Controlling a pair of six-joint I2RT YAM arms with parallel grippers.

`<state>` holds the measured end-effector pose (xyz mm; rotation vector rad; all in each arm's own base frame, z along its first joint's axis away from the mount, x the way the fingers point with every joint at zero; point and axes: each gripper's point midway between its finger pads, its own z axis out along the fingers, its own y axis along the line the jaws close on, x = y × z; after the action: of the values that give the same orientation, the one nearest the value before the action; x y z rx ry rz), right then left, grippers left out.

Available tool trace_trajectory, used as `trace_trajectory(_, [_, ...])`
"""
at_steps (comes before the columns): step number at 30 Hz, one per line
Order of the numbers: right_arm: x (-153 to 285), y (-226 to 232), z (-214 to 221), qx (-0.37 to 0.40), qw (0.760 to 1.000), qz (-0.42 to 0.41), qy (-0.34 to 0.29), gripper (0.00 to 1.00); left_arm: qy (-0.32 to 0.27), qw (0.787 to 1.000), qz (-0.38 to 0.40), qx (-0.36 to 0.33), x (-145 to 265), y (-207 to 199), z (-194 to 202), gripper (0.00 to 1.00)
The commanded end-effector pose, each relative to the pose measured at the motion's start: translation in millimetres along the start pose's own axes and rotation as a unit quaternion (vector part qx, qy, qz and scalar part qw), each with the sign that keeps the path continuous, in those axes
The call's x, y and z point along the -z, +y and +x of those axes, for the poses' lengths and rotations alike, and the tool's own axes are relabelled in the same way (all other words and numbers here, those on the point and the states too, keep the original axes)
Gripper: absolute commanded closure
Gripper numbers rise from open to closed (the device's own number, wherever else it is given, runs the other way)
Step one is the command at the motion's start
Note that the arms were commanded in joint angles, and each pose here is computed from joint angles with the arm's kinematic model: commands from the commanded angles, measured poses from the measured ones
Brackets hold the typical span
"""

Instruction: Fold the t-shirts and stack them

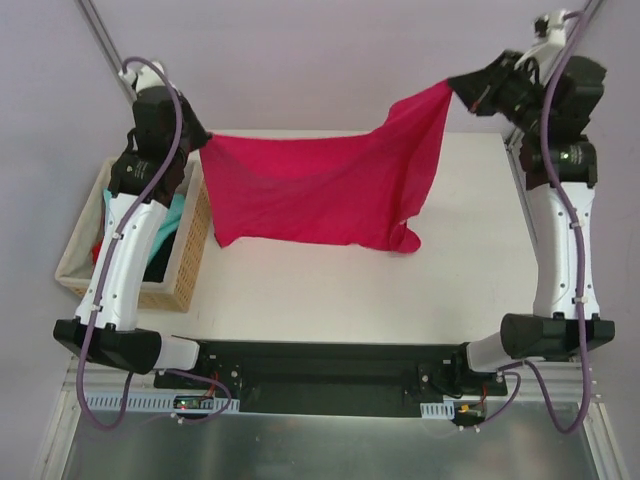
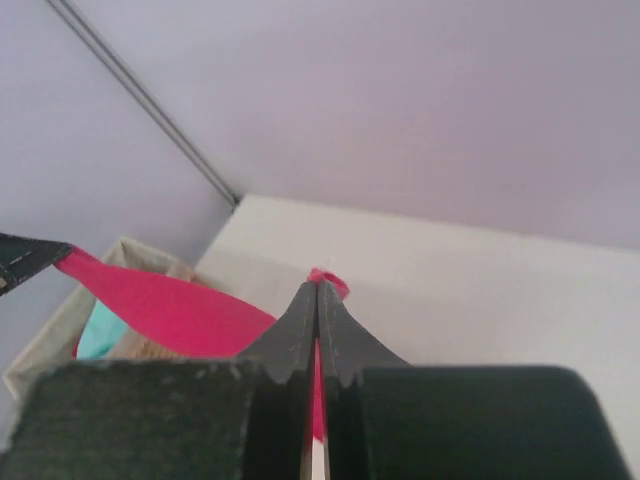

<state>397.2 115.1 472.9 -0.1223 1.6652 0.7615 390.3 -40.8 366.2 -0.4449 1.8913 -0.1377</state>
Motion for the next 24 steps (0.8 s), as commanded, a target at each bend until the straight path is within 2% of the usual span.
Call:
trace_trajectory(1, [-9,17,-54,0.000,0.998,-0.040,-0.046,0.99,-0.071,0.996,0.037,-0.031,16,-27,-68,1.00])
trace_trajectory(6, [3,36,-111,0.024,0.989,-0.075,-0.125,0.99,-0.135,0.988,0.063,-0.029,35,-47,-124,1.00])
trace_trajectory(9, [13,51,-133,0.039,0.983,-0.095,-0.155,1.00,-0.152,0.985,0.072,-0.029,40,-53,-139,1.00])
trace_trajectory(20, [70,72,-175,0.089,0.967,-0.104,-0.216,0.99,-0.191,0.979,0.070,0.010,74,-39,-166,1.00])
trace_trajectory(24, [92,87,-190,0.092,0.957,-0.138,-0.238,1.00,-0.193,0.977,0.087,0.034,83,-42,-169,1.00])
